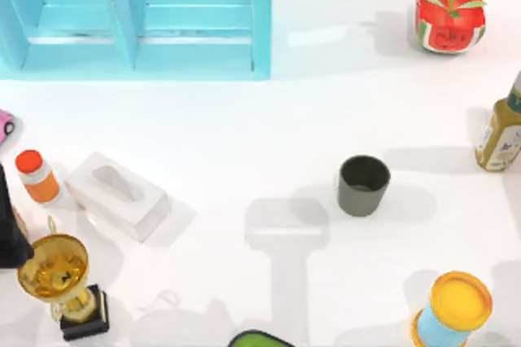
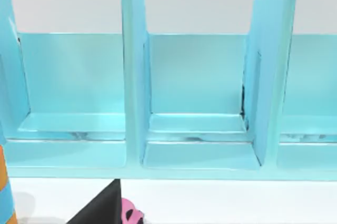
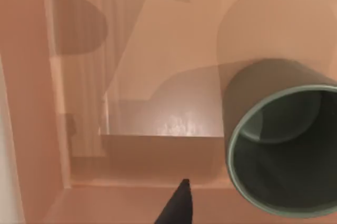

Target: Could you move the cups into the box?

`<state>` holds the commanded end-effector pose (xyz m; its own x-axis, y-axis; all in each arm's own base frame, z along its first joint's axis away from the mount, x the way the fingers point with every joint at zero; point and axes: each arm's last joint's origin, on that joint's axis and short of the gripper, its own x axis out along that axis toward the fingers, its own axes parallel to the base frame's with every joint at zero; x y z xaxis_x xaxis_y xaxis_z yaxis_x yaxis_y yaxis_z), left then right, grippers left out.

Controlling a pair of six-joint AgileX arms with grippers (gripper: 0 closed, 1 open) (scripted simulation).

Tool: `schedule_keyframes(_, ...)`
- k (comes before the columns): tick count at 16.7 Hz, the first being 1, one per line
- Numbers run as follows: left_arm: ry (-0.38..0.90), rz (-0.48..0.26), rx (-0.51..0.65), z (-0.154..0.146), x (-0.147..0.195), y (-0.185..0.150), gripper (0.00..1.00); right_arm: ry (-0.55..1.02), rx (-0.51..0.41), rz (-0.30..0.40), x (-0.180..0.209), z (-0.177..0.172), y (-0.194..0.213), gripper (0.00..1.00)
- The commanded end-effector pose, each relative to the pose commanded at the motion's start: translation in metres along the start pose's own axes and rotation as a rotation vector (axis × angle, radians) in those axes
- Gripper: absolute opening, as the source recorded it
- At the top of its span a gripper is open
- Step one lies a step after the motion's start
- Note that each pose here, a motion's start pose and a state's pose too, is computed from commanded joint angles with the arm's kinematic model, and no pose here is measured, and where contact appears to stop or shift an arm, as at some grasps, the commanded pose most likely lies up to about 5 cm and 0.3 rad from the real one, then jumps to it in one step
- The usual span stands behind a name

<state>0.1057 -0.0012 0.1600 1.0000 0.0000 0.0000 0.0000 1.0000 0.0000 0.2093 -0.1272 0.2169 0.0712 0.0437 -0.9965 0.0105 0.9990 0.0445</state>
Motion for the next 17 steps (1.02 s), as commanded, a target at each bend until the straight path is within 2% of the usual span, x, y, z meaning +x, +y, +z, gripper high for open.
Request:
schedule_keyframes(1, 0.000, 0.000, 0.000, 0.000, 0.000, 0.000, 1.00, 0.000, 0.000, 0.000, 0.000, 0.000, 0.000, 0.98)
schedule_keyframes(2, 0.000, 0.000, 0.000, 0.000, 0.000, 0.000, 1.00, 0.000, 0.000, 0.000, 0.000, 0.000, 0.000, 1.00)
schedule_keyframes(12, 0.000, 0.000, 0.000, 0.000, 0.000, 0.000, 1.00, 0.001, -0.003, 0.002, -0.004, 0.001, 0.000, 1.00)
schedule_keyframes(17, 0.000, 0.000, 0.000, 0.000, 0.000, 0.000, 1.00, 0.003, -0.001, 0.005, -0.056, 0.009, -0.001, 1.00)
